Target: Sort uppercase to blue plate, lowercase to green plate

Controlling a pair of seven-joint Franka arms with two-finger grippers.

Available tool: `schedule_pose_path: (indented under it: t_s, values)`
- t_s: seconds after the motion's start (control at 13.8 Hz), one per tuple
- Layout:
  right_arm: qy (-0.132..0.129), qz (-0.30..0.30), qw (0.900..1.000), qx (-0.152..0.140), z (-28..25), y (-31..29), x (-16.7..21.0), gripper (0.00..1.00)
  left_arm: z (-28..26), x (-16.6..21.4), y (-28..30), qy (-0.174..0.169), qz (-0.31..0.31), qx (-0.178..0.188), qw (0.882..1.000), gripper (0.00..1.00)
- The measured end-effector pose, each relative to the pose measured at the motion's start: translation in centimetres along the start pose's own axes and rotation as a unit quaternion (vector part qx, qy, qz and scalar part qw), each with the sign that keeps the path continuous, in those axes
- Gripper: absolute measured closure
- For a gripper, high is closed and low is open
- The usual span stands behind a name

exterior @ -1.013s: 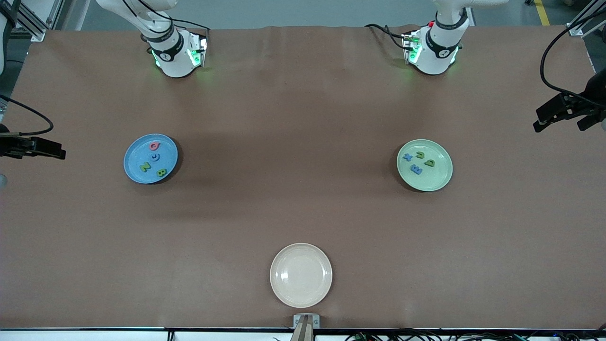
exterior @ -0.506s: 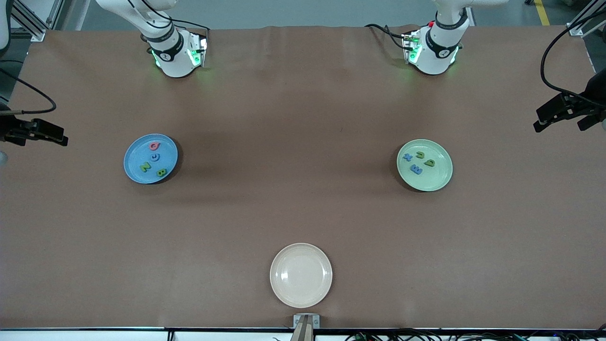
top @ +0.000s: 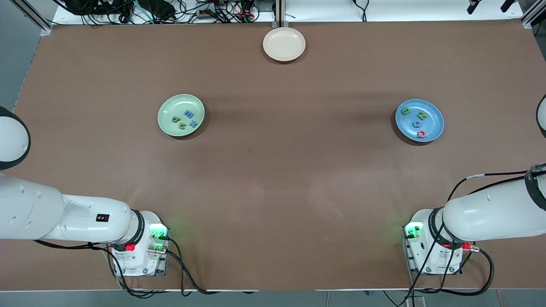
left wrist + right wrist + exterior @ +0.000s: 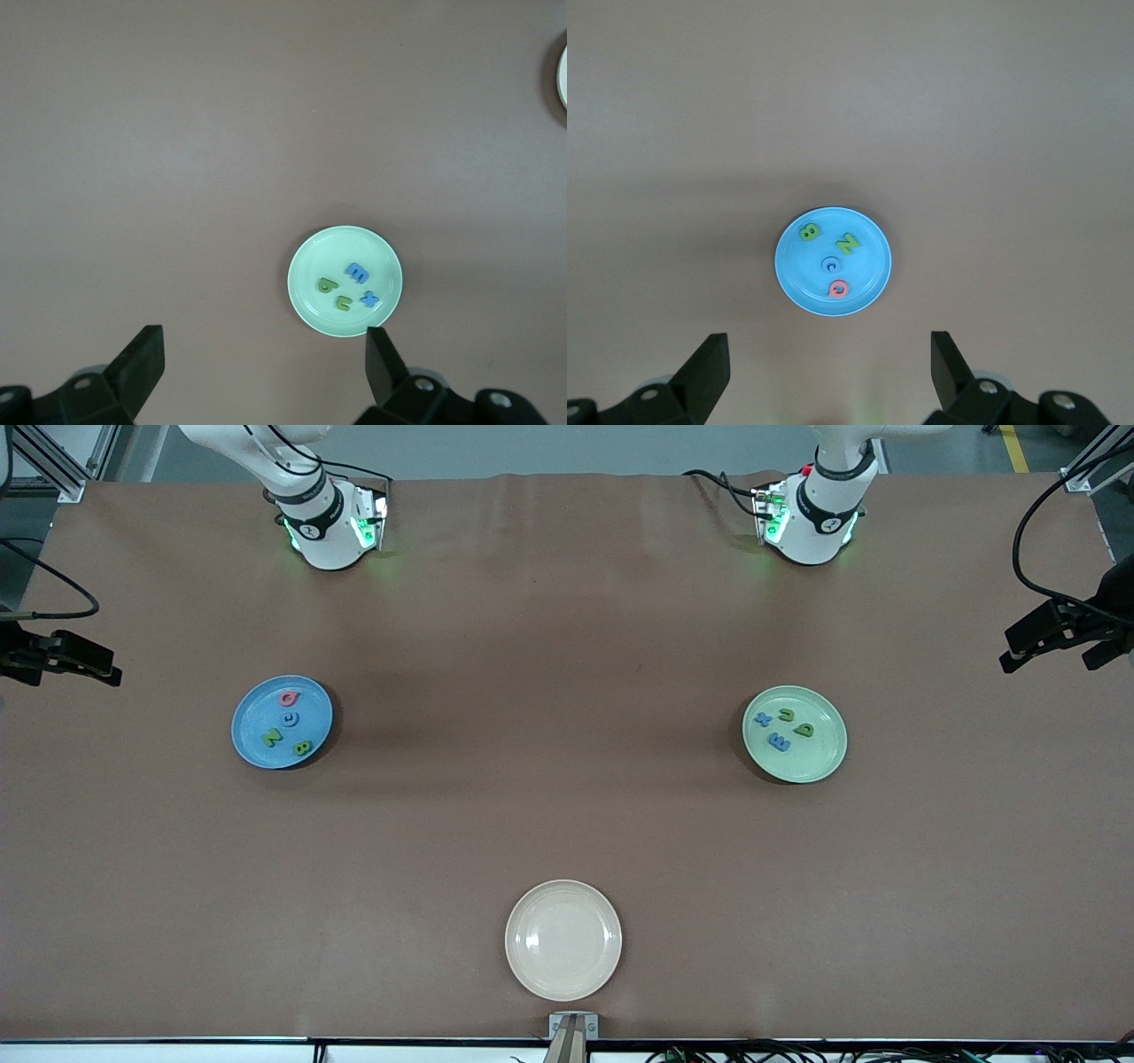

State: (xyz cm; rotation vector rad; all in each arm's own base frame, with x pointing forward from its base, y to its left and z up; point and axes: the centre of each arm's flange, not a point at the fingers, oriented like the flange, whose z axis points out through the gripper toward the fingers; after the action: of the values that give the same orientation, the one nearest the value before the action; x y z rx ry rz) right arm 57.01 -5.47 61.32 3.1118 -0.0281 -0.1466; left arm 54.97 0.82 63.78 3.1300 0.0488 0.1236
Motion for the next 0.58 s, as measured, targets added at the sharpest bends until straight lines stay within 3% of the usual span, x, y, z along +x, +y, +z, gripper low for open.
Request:
schedule_pose_path:
  t_s: [0.58]
  values:
    - [0.004, -0.001, 1.0, 0.003, -0.46, 0.14, -0.39, 0.0, -0.06, 0.01, 0.0, 0.001, 0.0, 0.0, 1.0, 0.0]
